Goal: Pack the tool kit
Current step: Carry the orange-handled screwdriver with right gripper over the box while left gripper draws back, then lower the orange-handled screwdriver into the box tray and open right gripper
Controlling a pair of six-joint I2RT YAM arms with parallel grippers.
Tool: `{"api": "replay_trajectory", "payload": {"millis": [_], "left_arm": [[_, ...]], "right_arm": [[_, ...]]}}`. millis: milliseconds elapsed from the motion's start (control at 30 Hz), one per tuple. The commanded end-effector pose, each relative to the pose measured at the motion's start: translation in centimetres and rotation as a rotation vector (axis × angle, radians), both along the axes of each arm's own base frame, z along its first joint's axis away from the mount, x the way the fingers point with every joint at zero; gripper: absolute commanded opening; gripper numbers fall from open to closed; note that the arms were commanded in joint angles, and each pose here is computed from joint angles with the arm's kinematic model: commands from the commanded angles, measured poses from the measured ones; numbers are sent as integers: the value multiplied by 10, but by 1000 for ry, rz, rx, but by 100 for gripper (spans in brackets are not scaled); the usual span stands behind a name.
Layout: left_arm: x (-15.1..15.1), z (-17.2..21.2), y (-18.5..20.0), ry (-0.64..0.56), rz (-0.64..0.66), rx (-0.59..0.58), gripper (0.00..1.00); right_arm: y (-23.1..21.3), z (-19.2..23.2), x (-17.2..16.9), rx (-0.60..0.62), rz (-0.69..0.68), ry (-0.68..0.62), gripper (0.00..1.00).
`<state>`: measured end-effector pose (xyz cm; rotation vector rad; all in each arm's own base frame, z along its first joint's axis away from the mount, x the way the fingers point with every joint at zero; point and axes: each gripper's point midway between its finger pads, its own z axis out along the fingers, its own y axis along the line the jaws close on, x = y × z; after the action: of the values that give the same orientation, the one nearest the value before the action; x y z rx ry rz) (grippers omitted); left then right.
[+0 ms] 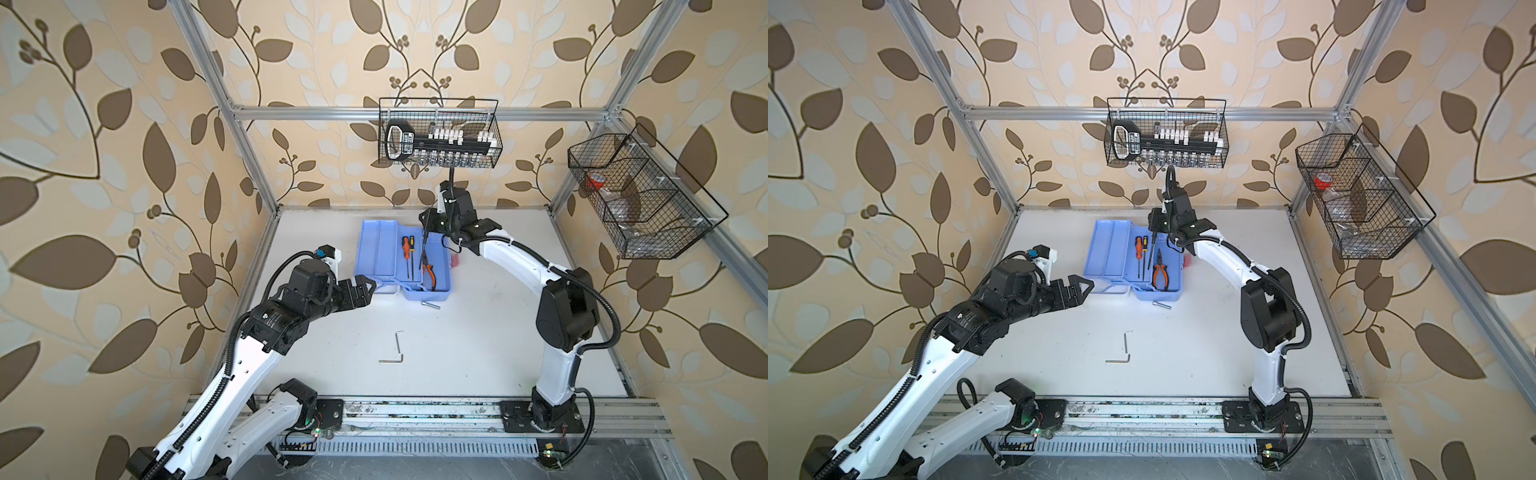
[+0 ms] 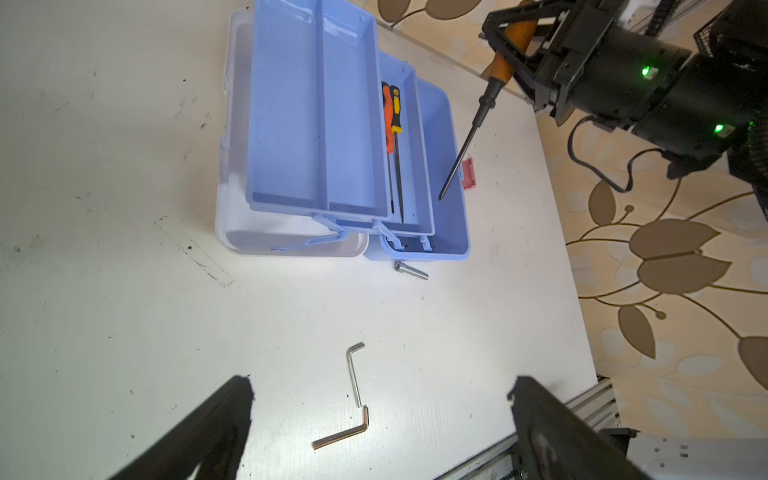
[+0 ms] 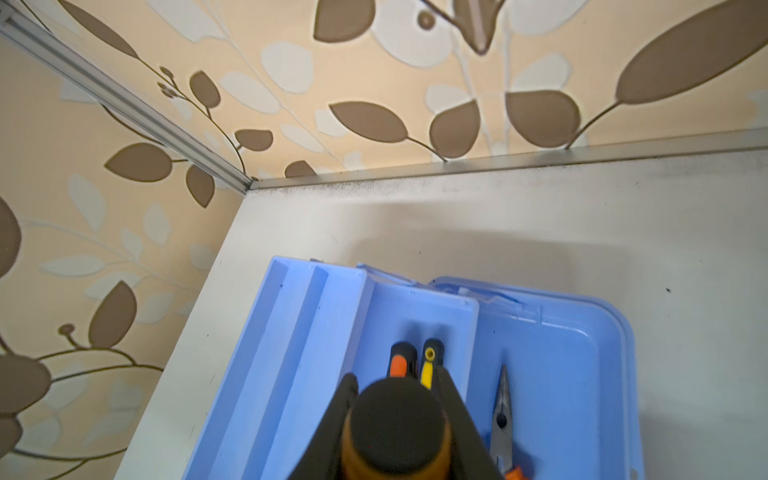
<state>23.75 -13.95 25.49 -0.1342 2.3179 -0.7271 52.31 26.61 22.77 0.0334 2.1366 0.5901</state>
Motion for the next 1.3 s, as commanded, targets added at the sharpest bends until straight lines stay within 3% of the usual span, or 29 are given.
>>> {"api": "replay_trajectory", "payload": {"millis": [0,200,533,967,1167,1267], "left_arm": [[1,-4,6,0,10,42,99],[-1,-7,8,4,15,46,99],[-1,-13,6,28,7,55,99],[1,-24,1,73,-5,57,99],[2,-25,-2,80,-12,45,99],[1,-26,-2,84,-12,46,99]], "right_arm": [[18,-8,18,43,-29,-42,0],[40,-34,40,70,-20,-19,0],[66,-54,35,31,25,24,1],[76,-88,24,-5,28,136,22],[74,-87,21,-18,22,129,42],[72,-88,19,-18,18,133,46]]}}
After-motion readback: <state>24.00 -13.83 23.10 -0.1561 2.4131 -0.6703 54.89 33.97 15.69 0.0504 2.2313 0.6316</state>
